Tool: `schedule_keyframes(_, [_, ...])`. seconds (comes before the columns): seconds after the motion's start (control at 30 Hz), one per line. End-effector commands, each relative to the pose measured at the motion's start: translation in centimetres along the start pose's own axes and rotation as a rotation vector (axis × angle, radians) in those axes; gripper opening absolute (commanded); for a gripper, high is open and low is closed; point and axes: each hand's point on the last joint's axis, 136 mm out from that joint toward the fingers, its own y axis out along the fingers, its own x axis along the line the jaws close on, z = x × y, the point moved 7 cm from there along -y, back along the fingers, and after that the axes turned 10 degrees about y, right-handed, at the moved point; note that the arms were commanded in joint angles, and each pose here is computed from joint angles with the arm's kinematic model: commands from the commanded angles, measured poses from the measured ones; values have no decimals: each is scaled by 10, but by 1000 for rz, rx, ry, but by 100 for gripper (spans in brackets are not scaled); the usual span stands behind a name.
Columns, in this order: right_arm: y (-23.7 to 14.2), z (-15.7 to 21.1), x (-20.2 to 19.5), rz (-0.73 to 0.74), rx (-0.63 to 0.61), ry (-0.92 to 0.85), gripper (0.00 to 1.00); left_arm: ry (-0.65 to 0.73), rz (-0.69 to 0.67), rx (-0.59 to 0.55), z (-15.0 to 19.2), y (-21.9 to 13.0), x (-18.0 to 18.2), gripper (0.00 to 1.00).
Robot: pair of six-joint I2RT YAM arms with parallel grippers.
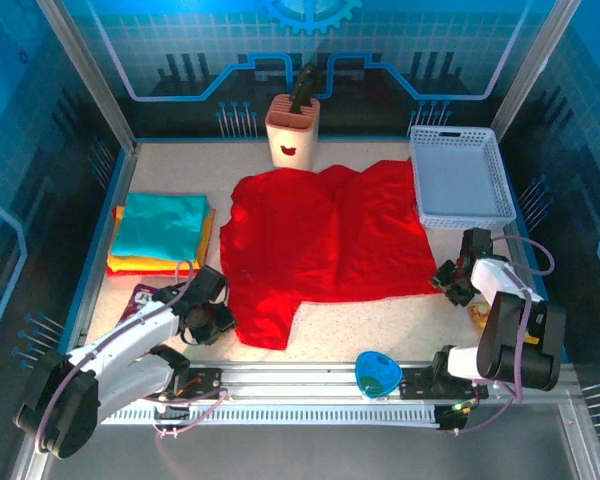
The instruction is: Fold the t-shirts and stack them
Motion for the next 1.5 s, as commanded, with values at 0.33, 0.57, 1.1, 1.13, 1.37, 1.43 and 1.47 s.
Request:
schedule_keyframes(0.33, [6,3,14,-112,18,-17,5,70,49,-85,-8,-27,-10,64])
schedule_keyframes(0.57, [6,2,16,-125,20,-15,0,54,49,-68,-8,-12,-7,67])
schedule_keyframes(1.1, [-8,-1,15,-122,-31,-59,63,65,48,-60,-13,-7,-13,10])
schedule_keyframes(1.13, [-7,-1,15,-123,-33,-62,63,67,51,-64,-14,-9,-14,4])
schedule_keyframes(1.37, [-10,1,17,-134,-36,-62,57,73,52,-68,-15,-12,-16,0])
schedule_keyframes(1.43, [-13,2,17,-146,-53,-59,57,74,52,-71,-15,-12,-16,0])
schedule_keyframes(1.47, [-13,2,17,-156,-56,-59,58,72,53,-72,-15,-12,-16,0])
